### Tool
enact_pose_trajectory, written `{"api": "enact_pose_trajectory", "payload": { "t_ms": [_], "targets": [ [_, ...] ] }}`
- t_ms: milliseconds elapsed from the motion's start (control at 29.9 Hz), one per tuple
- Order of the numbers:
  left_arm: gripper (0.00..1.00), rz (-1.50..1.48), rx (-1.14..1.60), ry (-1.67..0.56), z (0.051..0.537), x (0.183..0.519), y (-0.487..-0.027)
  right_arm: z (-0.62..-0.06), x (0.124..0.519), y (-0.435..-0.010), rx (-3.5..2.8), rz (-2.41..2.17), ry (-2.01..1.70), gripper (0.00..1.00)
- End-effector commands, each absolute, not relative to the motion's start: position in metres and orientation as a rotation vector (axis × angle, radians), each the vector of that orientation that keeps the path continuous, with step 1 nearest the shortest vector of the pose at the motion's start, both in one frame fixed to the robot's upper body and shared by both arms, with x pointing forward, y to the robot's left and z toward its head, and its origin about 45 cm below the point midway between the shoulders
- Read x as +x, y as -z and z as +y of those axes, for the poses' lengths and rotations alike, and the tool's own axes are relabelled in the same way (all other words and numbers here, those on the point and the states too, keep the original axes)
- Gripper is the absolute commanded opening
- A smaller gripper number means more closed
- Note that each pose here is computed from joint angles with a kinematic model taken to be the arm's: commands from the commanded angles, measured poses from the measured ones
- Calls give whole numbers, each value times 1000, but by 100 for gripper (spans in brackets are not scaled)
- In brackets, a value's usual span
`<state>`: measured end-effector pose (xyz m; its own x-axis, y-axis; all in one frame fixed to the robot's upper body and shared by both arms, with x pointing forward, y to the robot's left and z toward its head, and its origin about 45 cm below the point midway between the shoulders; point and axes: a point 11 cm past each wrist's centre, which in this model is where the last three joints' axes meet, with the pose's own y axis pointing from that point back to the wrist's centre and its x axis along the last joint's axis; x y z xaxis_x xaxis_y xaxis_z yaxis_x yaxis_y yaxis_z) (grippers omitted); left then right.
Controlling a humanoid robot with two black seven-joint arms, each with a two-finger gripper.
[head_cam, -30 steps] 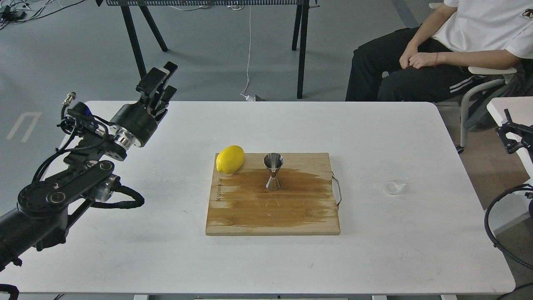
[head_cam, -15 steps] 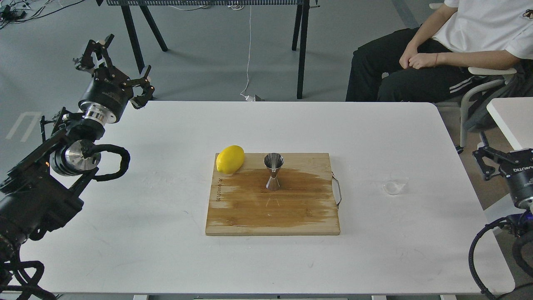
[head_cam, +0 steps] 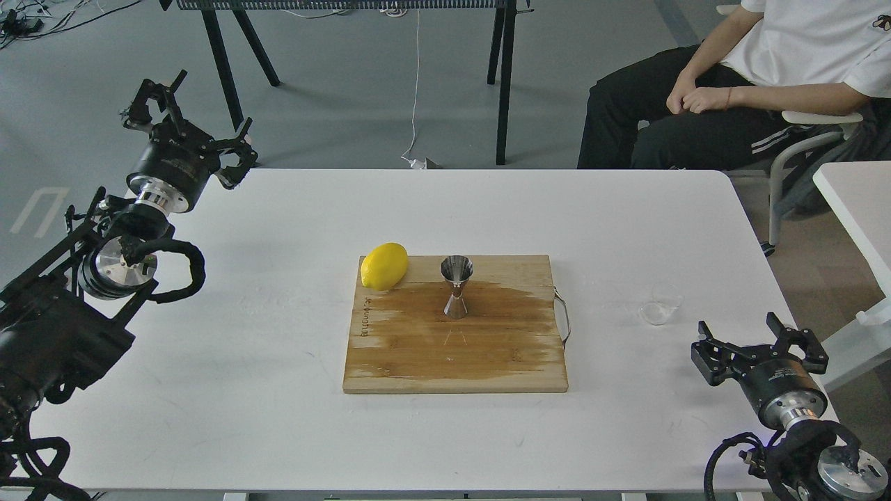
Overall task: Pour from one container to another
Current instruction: 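Bring the right gripper forward toward the board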
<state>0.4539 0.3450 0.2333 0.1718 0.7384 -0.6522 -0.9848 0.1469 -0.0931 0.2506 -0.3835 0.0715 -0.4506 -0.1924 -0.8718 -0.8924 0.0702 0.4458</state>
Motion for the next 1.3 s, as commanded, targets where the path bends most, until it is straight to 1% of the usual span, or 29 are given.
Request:
{"api": "enact_pose_trajectory", "payload": {
  "t_ms": [0, 134, 335, 535, 669, 937, 1137, 1238, 1271],
  "targets": [
    [100, 515, -579, -1317, 346, 454, -235, -367, 256, -65, -1081, 1719, -1501, 100],
    [100, 518, -580, -1318, 345, 454, -234, -352, 272, -64, -1126, 1712, -1529, 100],
    [100, 518, -580, -1318, 345, 454, -234, -327, 289, -41, -1048, 1693, -1584, 100],
    [100, 516, -577, -1320, 347, 453, -233, -320, 301, -36, -1025, 1689, -1586, 100],
    [100, 516, -576, -1322, 347, 453, -233, -324, 305, -34, -1017, 1700, -1580, 98],
    [100, 518, -576, -1324, 348, 452, -231, -325, 306, -35, -1029, 1678, -1558, 90],
    [100, 515, -576, -1324, 348, 452, -232, -324, 312, -32, -1022, 1678, -1553, 79],
    [100, 514, -574, -1326, 349, 452, -233, -321, 315, -31, -1018, 1675, -1557, 77],
    [100, 510, -574, -1328, 351, 452, -233, -320, 316, -31, -1020, 1672, -1557, 73]
  ]
}}
